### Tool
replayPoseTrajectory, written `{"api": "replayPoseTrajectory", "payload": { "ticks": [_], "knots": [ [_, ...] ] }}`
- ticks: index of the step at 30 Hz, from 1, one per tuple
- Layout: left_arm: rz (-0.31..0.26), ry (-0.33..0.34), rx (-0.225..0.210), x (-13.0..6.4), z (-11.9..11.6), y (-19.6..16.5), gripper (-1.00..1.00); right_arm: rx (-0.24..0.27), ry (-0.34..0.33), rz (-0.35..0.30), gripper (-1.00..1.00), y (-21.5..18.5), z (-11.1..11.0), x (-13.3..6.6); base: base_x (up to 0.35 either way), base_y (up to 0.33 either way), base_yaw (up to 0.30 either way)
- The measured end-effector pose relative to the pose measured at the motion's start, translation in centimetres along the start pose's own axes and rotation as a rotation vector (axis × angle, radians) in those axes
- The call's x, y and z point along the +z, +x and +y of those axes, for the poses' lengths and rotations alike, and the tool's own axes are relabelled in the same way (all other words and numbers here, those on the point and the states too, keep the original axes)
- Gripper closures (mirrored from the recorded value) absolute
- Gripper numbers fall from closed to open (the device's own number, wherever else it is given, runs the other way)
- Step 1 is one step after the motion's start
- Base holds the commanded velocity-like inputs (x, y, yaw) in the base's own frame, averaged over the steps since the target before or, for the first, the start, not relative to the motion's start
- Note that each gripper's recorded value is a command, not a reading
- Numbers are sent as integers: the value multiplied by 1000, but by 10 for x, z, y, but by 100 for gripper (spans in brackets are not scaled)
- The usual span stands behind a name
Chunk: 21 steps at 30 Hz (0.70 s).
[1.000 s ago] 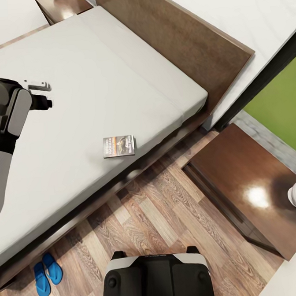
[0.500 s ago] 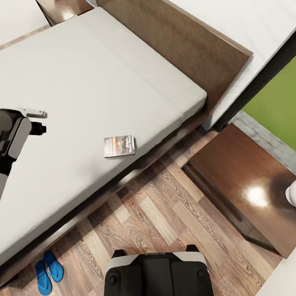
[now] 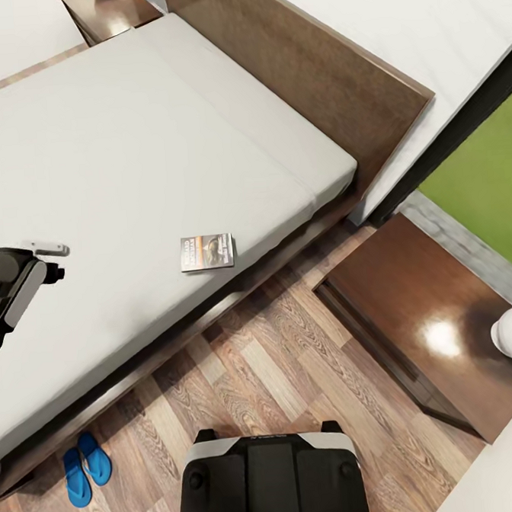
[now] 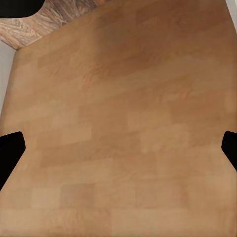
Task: In the bedroom, move the book from the bed onto either nightstand, and place the two sandals side by side next to the bed.
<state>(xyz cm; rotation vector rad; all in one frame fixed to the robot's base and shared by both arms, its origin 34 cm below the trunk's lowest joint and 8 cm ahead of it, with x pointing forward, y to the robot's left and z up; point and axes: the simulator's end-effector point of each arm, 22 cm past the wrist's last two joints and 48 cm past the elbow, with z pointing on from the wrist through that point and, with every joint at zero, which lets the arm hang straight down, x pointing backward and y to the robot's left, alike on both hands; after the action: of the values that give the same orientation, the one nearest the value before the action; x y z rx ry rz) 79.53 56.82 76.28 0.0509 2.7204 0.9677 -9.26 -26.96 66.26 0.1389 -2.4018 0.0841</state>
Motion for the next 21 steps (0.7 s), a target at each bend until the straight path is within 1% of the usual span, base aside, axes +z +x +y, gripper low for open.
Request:
{"api": "replayPoseTrajectory", "payload": {
  "ticks": [3,4,7,10,13,15,18,21],
  "knots": [
    [51,-15,35,16,0,43,-100,0,0,1,-100,0,0,0,0,0,0],
    [52,-17,36,16,0,43,-100,0,0,1,-100,0,0,0,0,0,0],
    [99,-30,64,29,1,82,-100,0,2,1,-100,1,-2,0,0,0,0],
    [148,-51,85,41,8,117,-100,1,5,2,-100,1,-3,0,0,0,0],
    [188,-86,108,53,20,147,-100,1,7,3,-100,1,-5,0,0,0,0],
    [201,-122,133,60,31,163,-100,1,8,3,-100,1,-6,0,0,0,0],
    [215,-184,188,69,49,182,-100,1,8,3,-100,1,-6,0,0,0,0],
    [241,-238,244,76,67,203,-100,1,7,2,-100,1,-5,0,0,0,0]
  ]
}}
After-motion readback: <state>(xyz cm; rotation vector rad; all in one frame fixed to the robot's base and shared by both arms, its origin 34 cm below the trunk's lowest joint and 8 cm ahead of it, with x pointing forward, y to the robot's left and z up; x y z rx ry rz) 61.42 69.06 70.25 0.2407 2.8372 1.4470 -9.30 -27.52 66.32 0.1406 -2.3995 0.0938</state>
